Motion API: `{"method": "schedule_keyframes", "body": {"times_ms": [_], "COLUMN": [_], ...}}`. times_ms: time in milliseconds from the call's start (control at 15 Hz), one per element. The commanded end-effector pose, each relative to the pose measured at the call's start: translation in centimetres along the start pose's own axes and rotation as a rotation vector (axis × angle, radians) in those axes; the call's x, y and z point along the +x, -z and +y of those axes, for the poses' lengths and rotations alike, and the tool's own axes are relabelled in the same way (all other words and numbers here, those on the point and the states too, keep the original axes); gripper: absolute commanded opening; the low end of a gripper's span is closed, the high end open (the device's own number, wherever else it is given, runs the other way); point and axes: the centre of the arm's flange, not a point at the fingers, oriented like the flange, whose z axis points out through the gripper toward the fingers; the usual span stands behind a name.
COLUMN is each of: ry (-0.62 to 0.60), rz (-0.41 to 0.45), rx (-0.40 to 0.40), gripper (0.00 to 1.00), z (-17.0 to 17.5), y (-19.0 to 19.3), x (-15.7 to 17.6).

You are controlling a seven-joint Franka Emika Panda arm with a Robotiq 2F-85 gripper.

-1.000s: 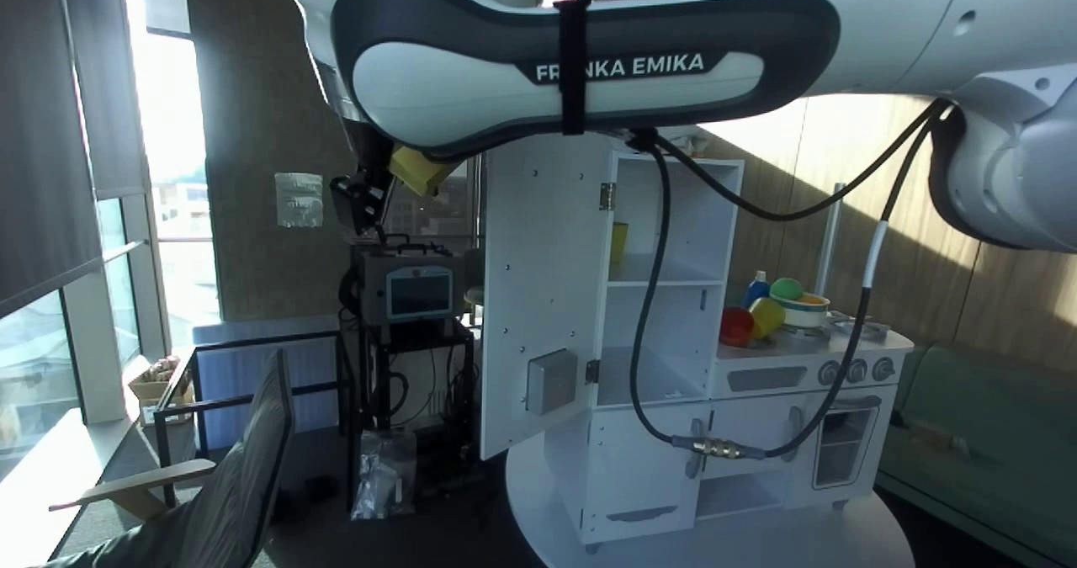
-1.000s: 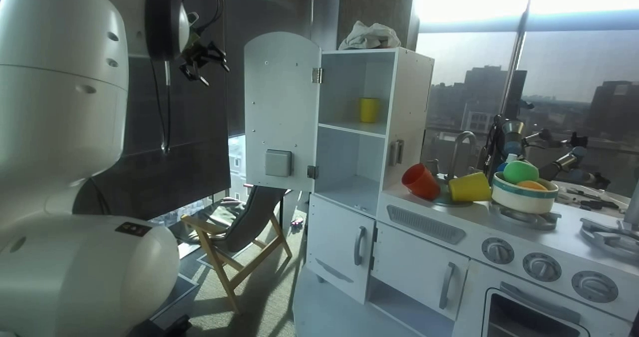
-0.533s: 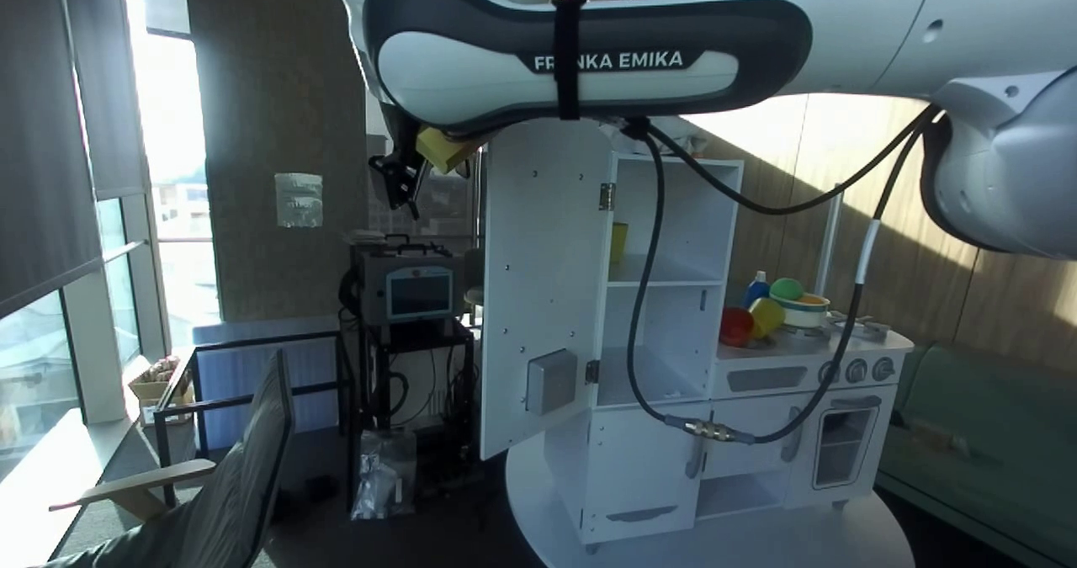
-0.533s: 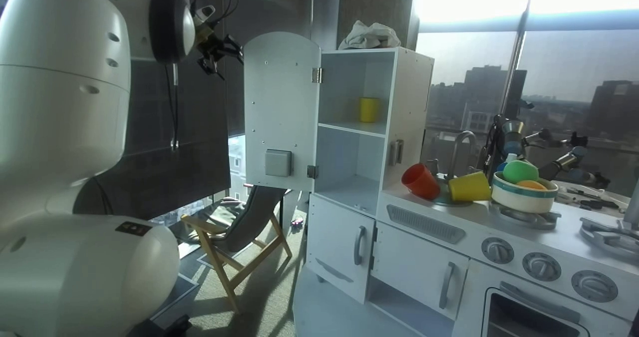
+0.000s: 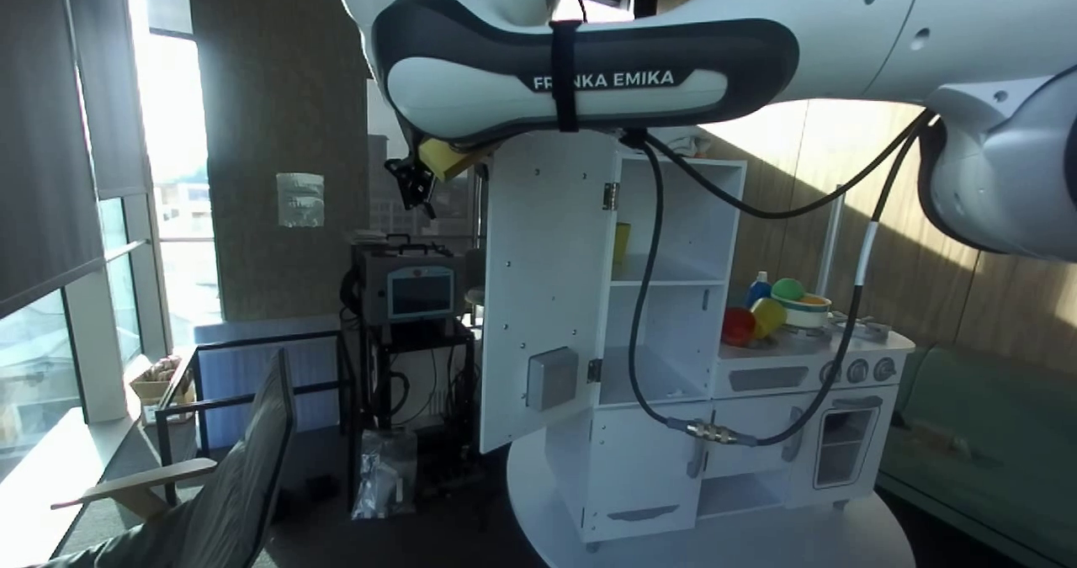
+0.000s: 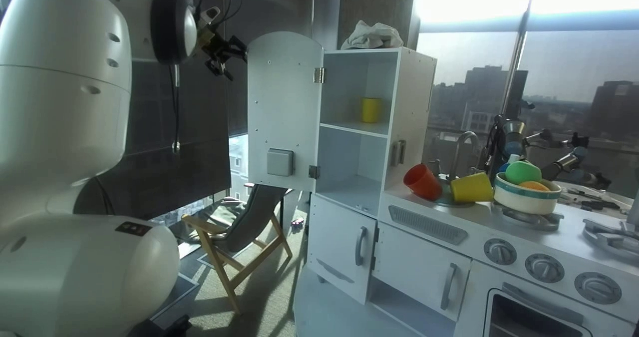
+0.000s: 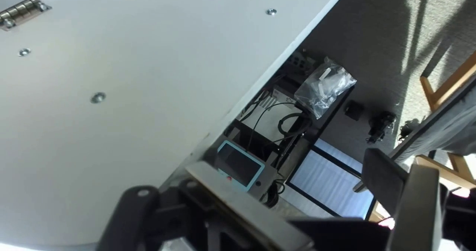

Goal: Close the upper cabinet on the left then open the bottom cabinet.

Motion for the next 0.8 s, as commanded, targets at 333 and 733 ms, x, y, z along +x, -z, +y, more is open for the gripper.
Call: {"method": "schedule_keyframes", "body": {"times_ms": [333, 733], "ry": [-0.061, -0.085], "rz": [-0.037, -0.075], "rx": [0.012, 0.032], "gripper": [1.0, 1.0], "z": [5.1, 6.3], "y": [1.0, 1.9], "x": [-5.1, -9.7]}}
